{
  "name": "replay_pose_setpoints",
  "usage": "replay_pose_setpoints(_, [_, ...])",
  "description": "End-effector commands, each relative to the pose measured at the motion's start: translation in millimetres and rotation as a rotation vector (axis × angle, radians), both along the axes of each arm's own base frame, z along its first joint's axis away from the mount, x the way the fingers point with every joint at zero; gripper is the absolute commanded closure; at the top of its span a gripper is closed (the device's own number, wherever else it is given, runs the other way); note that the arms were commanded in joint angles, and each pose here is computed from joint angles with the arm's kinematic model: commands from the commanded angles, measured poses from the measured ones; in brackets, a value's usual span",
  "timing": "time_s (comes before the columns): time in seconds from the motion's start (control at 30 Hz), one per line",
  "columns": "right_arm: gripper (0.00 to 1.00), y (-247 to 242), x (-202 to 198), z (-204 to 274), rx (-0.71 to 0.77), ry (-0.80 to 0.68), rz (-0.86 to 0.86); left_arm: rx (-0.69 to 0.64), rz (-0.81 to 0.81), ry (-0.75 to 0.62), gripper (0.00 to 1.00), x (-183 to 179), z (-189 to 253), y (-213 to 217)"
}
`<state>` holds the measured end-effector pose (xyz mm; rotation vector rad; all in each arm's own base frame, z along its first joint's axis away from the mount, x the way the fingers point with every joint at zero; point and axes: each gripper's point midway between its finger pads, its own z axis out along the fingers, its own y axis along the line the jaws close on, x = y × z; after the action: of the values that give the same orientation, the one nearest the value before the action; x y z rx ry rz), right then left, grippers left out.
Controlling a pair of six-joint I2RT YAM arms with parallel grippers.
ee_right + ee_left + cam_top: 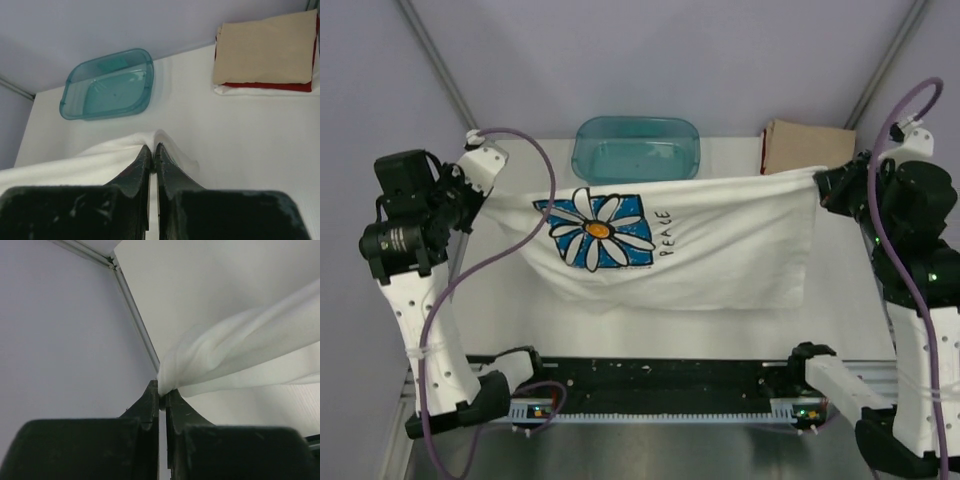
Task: Fold and stack the t-shirts
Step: Fold the flattened tshirt in 1/3 of the way
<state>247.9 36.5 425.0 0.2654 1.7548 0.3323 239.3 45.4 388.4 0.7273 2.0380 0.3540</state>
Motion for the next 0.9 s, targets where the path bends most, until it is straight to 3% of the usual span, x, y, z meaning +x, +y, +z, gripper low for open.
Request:
replay_pose_setpoints(0.0, [1.0, -1, 64, -1, -0.047, 0.023, -0.02, -0.005, 0.071, -0.098, 1.0, 64, 20, 24])
replay_pose_setpoints(0.2, [1.0, 5, 136, 39, -0.051, -0.013, -0.021, -0.108, 0.099, -0.233, 1.0, 133, 73, 31])
replay_pose_setpoints(0.3, [1.0, 6, 139, 74, -0.038, -0.09, -0.027, -0.116, 0.097, -0.349, 1.0, 146, 105, 32])
replay_pose_setpoints(0.4, [1.0, 3, 123, 79, -0.036, -0.109, -0.03, -0.109, 0.081, -0.343, 1.0, 144, 101, 30])
replay_pose_setpoints(0.63, [1.0, 14, 73, -35, 0.006, 0.092, 0.035, -0.071, 0.063, -0.124, 1.0, 115, 12, 30])
replay_pose_setpoints(0.87, [1.0, 28, 11, -214, 0.09, 0.521, 0.082, -0.127, 0.063, 0.375, 1.0, 25, -156, 28])
